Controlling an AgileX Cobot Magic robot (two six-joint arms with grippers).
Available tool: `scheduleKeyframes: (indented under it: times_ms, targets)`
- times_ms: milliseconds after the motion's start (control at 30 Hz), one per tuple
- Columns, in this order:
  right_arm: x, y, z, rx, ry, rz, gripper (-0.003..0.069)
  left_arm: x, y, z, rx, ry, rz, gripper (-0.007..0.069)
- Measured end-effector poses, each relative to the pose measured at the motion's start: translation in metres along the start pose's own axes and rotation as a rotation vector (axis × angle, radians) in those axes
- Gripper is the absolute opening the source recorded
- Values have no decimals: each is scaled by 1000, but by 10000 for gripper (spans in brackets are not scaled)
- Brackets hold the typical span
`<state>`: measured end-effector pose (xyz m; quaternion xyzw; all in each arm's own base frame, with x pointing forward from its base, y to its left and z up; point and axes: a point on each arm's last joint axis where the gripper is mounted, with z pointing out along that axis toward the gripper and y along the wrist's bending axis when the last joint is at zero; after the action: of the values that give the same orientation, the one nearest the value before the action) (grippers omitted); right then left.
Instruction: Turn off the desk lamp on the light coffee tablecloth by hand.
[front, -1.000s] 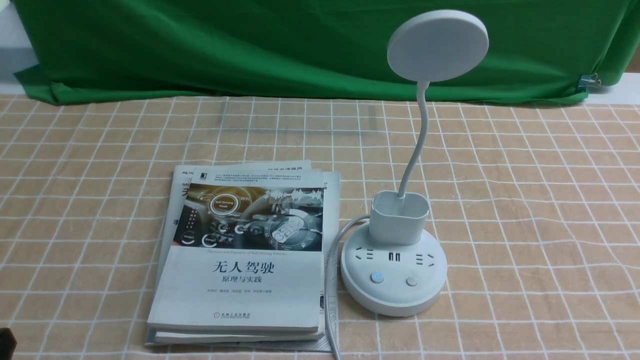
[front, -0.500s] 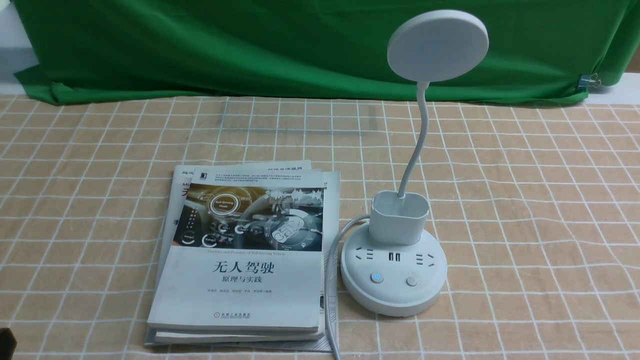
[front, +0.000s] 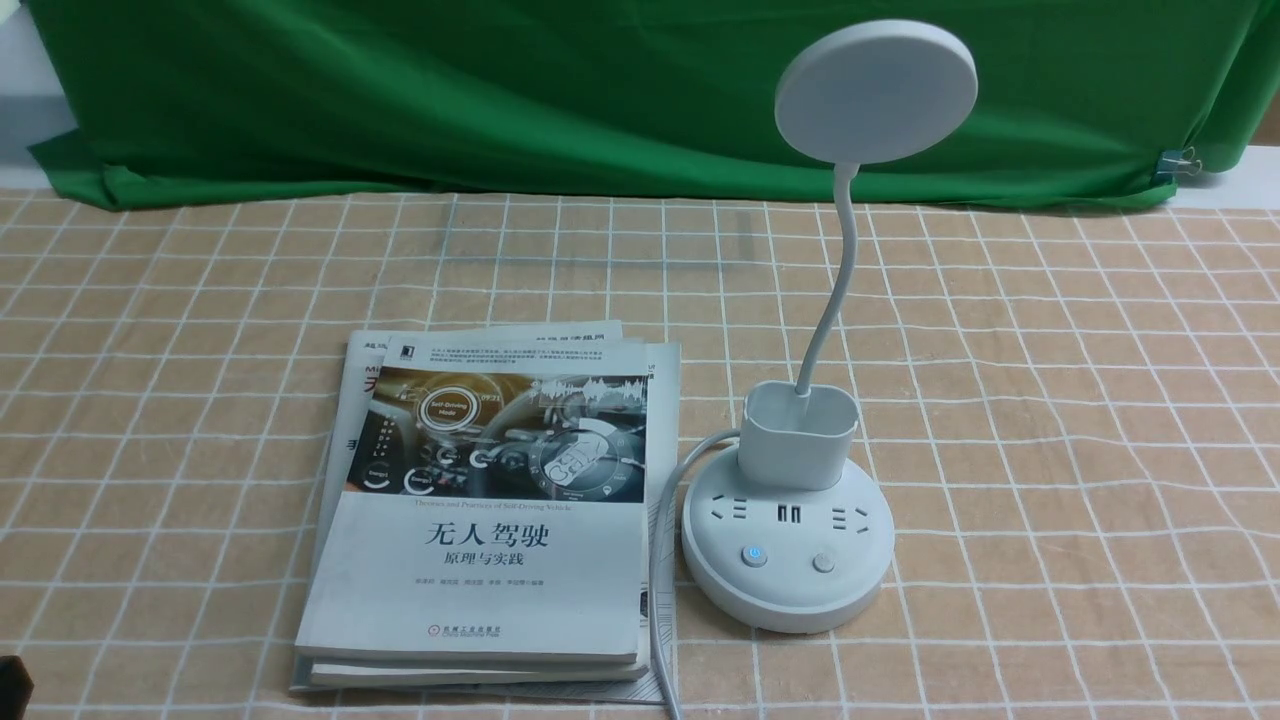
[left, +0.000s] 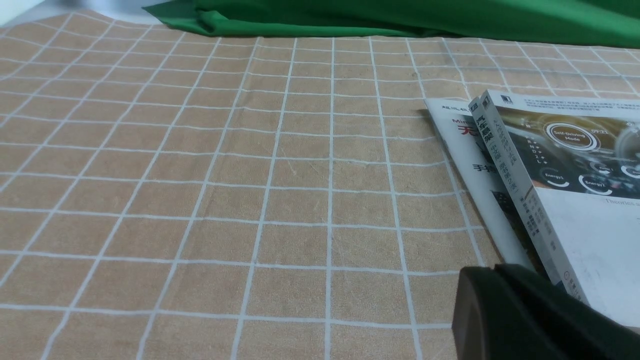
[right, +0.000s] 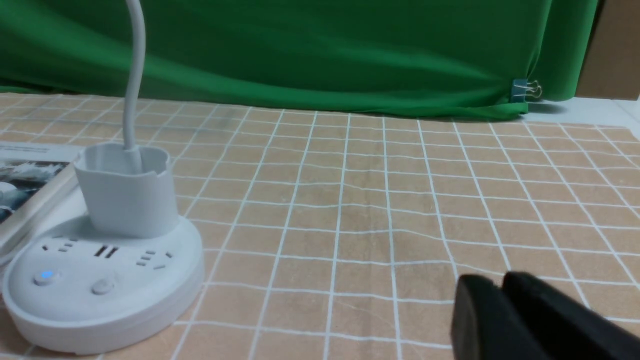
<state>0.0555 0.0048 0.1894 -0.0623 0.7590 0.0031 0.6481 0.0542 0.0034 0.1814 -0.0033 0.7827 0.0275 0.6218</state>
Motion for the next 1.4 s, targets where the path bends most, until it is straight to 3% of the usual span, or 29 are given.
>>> scheduleKeyframes:
  times_ms: [1400]
  targets:
    - [0, 0, 0, 0, -1, 0, 162, 0, 0, 0, 0, 0, 0, 4]
